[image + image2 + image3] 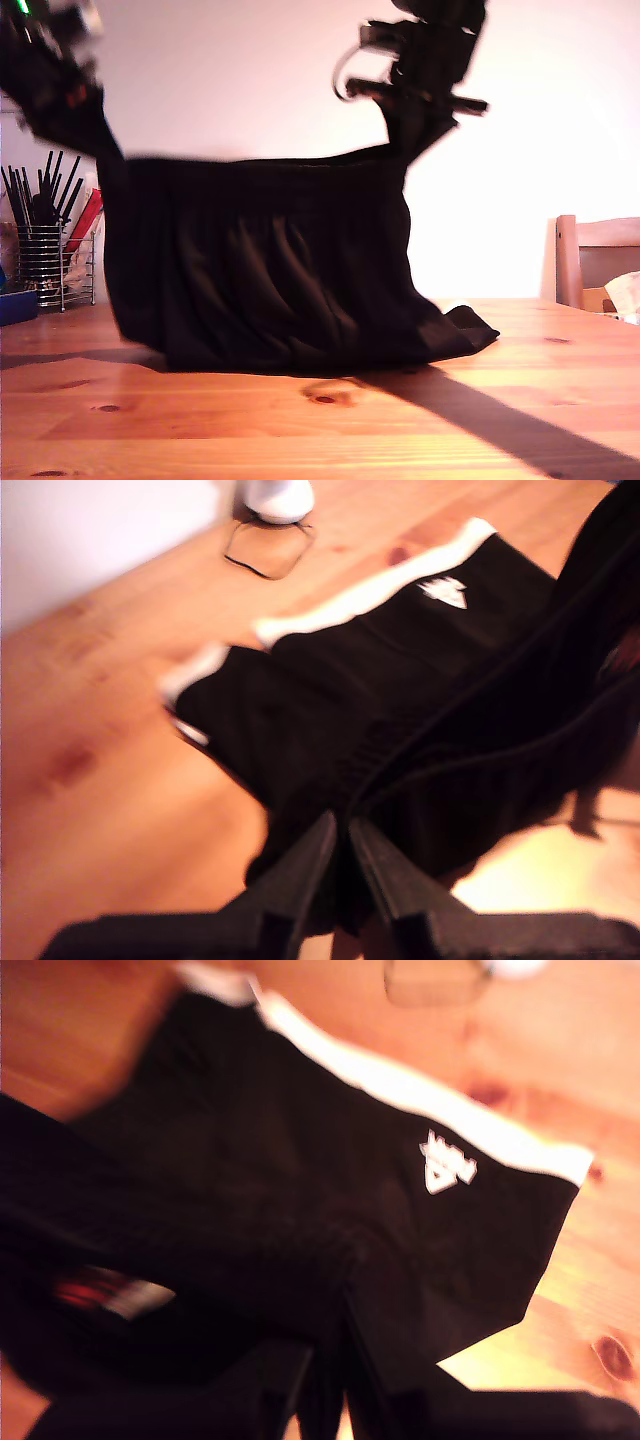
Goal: Fold the shorts in front of you. After folding it, place it to the left side.
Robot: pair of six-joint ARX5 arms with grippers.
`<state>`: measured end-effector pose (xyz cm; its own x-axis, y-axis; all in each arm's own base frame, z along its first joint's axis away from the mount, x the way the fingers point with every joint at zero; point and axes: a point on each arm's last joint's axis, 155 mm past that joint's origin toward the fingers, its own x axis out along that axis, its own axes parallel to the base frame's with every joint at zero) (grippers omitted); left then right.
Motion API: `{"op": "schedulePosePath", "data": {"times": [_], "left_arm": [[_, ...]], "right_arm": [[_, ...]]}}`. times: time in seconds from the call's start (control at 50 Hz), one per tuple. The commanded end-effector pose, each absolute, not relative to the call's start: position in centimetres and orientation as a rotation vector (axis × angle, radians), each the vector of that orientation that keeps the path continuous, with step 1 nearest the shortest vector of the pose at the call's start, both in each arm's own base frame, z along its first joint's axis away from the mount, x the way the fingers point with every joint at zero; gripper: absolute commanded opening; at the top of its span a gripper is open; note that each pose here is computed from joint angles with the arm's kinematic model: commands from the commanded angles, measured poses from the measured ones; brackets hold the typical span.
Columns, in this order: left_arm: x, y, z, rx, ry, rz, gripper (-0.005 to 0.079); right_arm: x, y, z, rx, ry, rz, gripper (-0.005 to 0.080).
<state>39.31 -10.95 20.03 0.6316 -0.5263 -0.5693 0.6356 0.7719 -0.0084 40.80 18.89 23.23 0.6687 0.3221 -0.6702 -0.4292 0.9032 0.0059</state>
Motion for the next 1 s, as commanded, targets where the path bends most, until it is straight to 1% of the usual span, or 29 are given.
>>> {"op": "schedulePosePath", "data": {"times": [0.0,0.1,0.32,0.4,0.48,0.64,0.8,0.98], "left_arm": [[38.0,-11.2,18.5,0.19,0.609,-0.672,-0.002],[36.2,-12.0,17.4,0.185,0.618,-0.683,-0.002],[32.3,-13.0,14.8,0.218,0.655,-0.678,-0.002],[31.0,-13.3,13.3,0.222,0.679,-0.691,-0.002],[29.9,-13.7,11.5,0.201,0.715,-0.7,-0.002],[27.4,-14.1,7.4,0.165,0.798,-0.707,-0.002],[26.3,-14.2,5.7,0.139,0.869,-0.661,-0.002],[25.3,-14.4,4.9,0.168,0.92,-0.628,-0.002]], "right_arm": [[39.5,18.2,21.2,-0.146,0.763,0.416,-0.0013],[37.1,17.8,19.5,-0.124,0.797,0.422,-0.0013],[31.8,16.7,14.1,-0.095,0.868,0.421,-0.0013],[30.3,16.4,13.1,-0.051,0.86,0.408,-0.0013],[29.1,16.2,12.5,-0.059,0.85,0.412,-0.0013],[26.5,15.6,9.8,-0.059,0.907,0.409,-0.0013],[23.8,15.3,6.2,-0.066,0.997,0.409,-0.0013],[22.3,14.8,4.2,-0.1,1.044,0.404,-0.0013]]}}
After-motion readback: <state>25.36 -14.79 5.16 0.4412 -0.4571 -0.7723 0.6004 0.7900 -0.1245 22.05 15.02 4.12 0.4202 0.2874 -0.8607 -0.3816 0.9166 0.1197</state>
